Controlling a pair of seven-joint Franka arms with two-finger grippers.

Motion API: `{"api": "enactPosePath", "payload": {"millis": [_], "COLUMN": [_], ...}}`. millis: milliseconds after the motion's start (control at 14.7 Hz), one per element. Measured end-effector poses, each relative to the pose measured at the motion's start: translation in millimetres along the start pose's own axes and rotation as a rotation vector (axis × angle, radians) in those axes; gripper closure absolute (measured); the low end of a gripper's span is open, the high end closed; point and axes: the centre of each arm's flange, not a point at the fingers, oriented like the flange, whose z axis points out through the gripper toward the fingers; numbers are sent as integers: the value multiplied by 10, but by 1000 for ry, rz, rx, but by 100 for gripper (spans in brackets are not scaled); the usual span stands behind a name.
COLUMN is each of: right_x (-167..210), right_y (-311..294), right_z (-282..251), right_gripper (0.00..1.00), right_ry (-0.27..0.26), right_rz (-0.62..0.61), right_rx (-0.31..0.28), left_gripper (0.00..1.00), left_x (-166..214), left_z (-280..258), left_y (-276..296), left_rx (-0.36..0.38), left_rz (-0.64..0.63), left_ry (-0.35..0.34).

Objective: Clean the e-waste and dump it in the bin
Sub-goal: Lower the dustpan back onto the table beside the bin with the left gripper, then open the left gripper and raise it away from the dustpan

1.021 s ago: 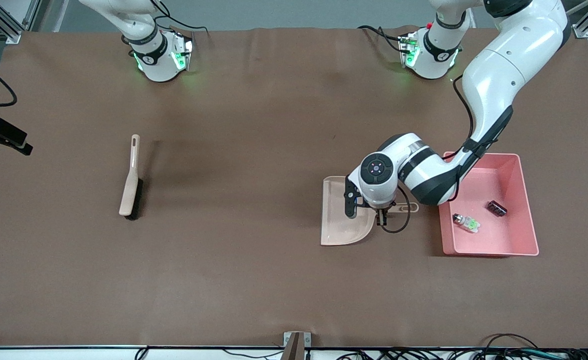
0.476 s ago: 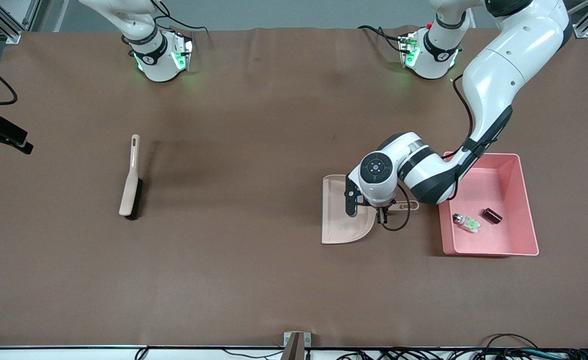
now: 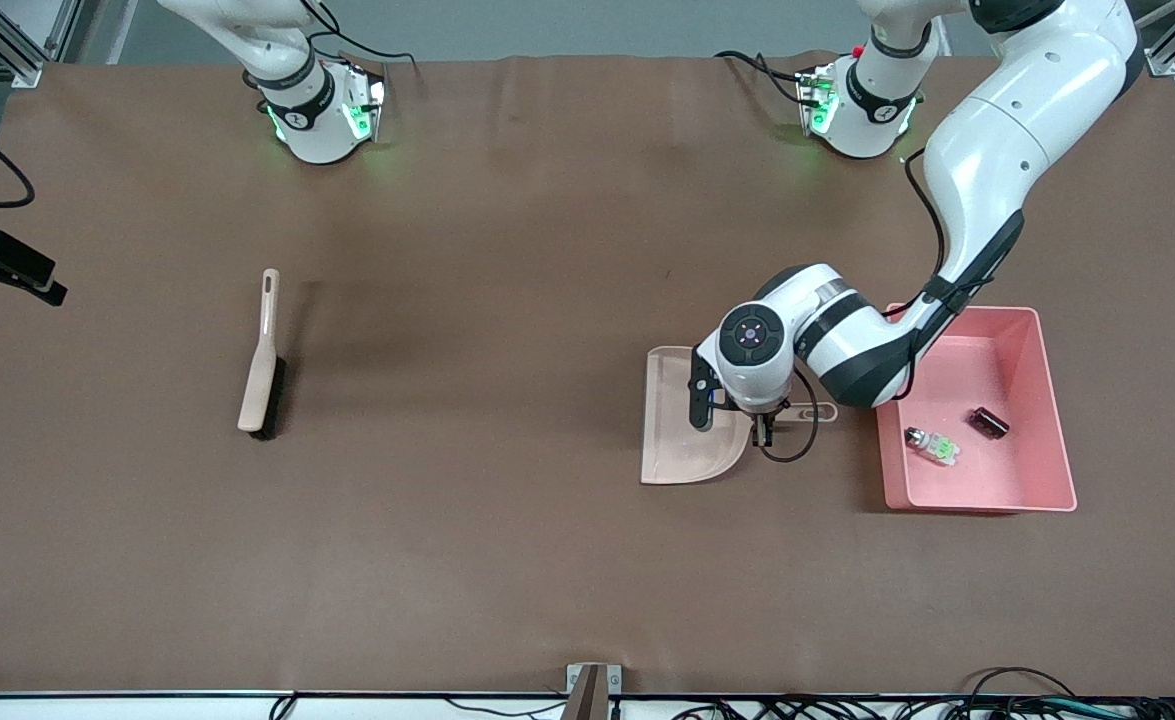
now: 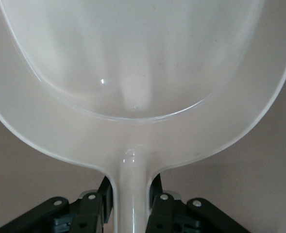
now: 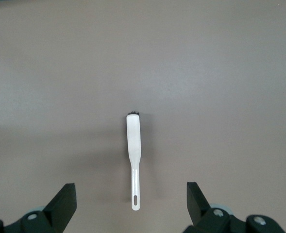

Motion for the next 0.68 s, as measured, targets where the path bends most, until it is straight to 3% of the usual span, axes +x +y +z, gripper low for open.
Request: {"api": "enactPosePath", "payload": {"millis": [476,544,680], "right_x": [-3,-3,-3], "right_y": [-59,-59,-59], "right_z": [-10,-10,-11], "right_gripper": [0,0,0], "right_ry": [-3,-2,-2], "right_rz": [-11,-11,-11], "right_rx": [-2,-2,-2], "left_gripper": [67,62,42], "left_x": [20,16,-1], "left_z": [-1,17,41], "left_y": [33,55,97], "left_rx": [-1,-12,-35], "left_rz": [8,7,-32], "left_ry": [-5,-17,-44]}}
